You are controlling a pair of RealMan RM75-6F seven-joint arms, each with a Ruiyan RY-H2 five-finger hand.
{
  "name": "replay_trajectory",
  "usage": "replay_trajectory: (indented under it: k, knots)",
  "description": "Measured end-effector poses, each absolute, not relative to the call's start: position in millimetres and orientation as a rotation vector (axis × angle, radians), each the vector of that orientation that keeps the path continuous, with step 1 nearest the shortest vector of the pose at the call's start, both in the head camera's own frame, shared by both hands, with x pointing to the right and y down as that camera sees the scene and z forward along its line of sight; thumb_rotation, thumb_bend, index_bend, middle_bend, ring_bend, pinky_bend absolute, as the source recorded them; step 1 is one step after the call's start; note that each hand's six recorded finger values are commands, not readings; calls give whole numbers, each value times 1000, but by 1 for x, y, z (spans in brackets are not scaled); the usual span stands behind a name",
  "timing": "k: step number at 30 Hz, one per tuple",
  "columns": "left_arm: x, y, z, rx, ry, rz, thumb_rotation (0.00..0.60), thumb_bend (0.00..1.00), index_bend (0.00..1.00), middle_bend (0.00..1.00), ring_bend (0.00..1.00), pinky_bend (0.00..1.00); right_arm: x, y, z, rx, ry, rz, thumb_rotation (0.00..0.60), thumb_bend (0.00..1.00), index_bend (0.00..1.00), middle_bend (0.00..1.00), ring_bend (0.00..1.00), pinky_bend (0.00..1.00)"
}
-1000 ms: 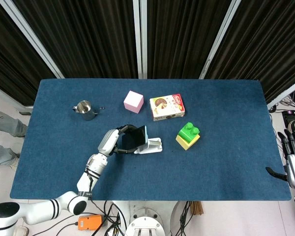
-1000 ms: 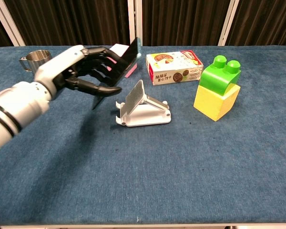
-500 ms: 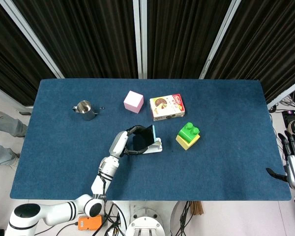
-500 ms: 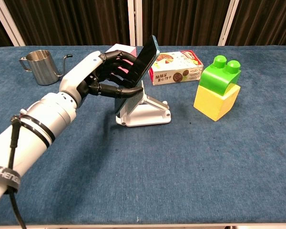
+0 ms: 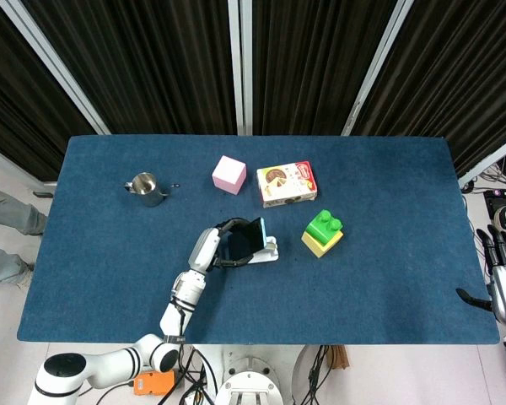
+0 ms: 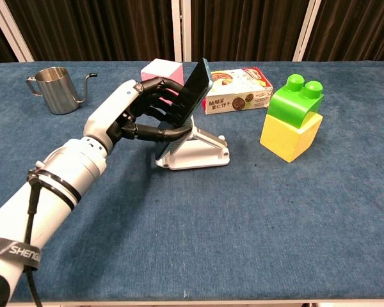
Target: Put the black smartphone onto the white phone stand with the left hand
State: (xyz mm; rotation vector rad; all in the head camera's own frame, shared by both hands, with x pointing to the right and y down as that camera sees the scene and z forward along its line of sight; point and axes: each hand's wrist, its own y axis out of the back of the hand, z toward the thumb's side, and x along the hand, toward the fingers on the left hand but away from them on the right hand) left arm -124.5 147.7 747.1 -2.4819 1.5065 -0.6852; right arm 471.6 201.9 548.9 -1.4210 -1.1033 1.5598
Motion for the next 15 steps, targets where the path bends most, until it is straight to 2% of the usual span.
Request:
replay_trajectory:
  k: [11,13,15]
  knots:
    - [-123,148,753,-2483,1510,-693,600,186,451,534,374,333,473,202,550,-1423,-1109,1560,600,90,0,64,0,95]
    - [-122,149,754,-2485,1507,-696,600,174,428,502,348,300,473,202,550,-1423,-1111,1560,600,90,0,64,0,95]
    - [-122,149,754,-2488,1496,-698,600,159,364,443,296,263,473,202,550,-1423,-1113,1559,600,90,0,65,0,95]
